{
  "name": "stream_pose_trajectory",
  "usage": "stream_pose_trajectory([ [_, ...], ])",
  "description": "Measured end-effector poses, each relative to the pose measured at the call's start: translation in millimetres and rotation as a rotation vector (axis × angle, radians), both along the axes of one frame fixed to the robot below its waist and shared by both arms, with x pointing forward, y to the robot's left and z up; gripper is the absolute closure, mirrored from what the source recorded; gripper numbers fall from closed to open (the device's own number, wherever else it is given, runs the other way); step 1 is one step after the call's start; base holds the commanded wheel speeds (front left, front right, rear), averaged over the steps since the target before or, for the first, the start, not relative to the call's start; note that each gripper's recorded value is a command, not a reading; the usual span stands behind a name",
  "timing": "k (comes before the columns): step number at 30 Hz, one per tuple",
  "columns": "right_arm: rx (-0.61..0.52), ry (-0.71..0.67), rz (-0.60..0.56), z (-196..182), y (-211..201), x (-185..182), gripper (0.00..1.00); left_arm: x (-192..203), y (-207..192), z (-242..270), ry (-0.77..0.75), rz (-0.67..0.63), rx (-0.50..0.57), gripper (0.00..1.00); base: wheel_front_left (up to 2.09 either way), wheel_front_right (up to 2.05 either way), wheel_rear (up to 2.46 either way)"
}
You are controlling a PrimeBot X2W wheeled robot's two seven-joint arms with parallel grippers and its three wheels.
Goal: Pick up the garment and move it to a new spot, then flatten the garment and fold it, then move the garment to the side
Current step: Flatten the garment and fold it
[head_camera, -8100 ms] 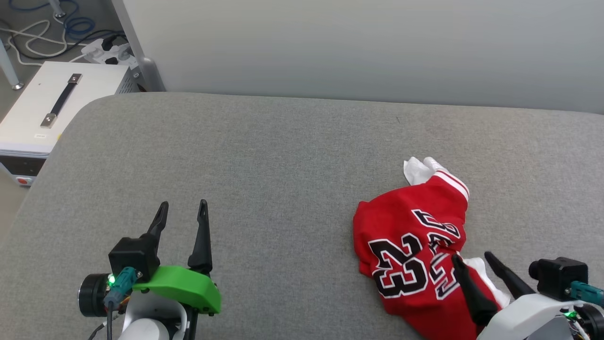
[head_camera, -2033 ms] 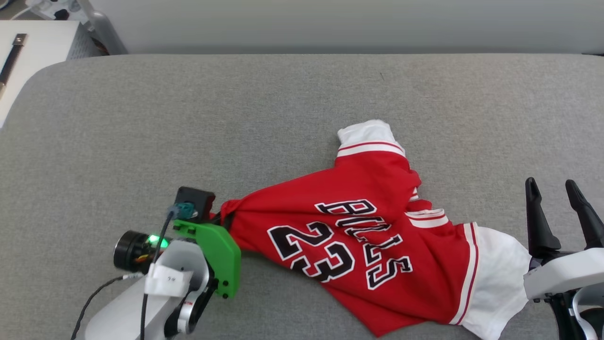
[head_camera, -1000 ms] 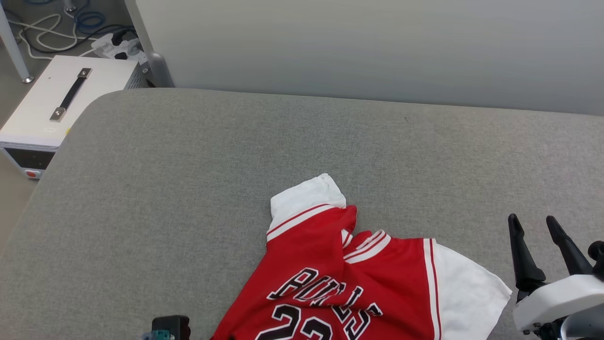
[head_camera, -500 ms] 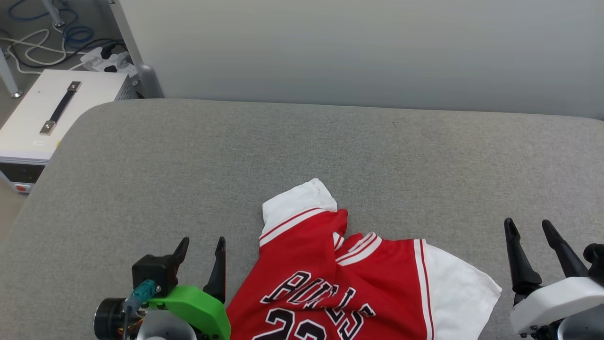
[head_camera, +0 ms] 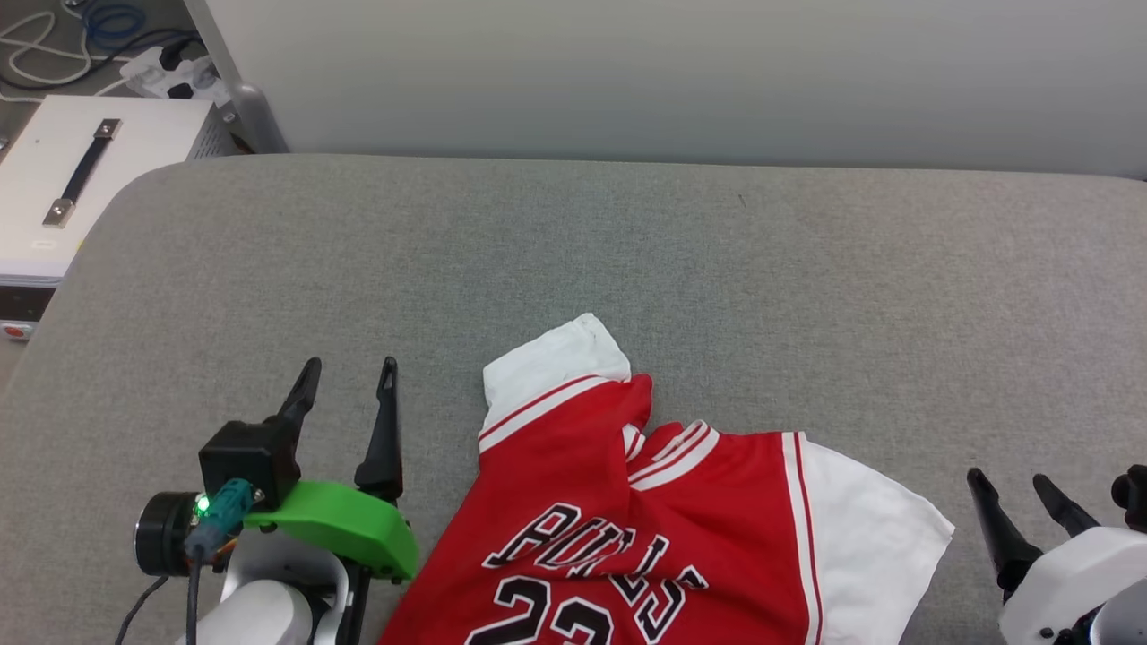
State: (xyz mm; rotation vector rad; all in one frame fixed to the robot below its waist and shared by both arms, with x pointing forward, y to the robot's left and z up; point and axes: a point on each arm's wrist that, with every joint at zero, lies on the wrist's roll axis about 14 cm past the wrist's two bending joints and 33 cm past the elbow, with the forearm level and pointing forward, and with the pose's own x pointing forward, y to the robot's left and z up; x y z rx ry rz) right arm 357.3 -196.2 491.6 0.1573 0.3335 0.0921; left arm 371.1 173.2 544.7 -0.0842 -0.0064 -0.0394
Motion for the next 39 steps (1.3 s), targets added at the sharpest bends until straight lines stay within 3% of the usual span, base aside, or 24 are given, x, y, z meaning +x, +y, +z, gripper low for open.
stream_pose_trajectory([
  [11,-0.035,0.455,0.119,-83.1,-5.5,-17.4,0.00,19.6,16.5,-1.8,-0.016,0.061,-0.021,0.00,0.00,0.00,0.00],
  [28,-0.069,0.670,0.306,-135.5,28.3,-14.9,0.00,27.3,29.5,-26.4,0.030,0.125,-0.041,0.00,0.00,0.00,0.00],
  [29,-0.065,0.677,0.311,-136.4,29.7,-15.4,0.24,27.2,31.1,-27.6,0.033,0.130,-0.040,0.00,0.00,0.00,0.00],
  [30,-0.063,0.678,0.313,-136.3,30.0,-15.3,0.64,27.2,32.4,-28.3,0.035,0.135,-0.038,0.00,0.00,0.00,0.00],
  [31,-0.066,0.678,0.315,-136.2,29.9,-15.3,0.98,27.1,33.2,-28.6,0.036,0.138,-0.037,0.00,0.00,0.00,0.00],
  [39,-0.060,0.594,0.277,-122.4,24.9,-6.4,1.00,23.4,34.6,-20.9,0.014,0.135,-0.039,0.00,0.00,0.00,0.00],
])
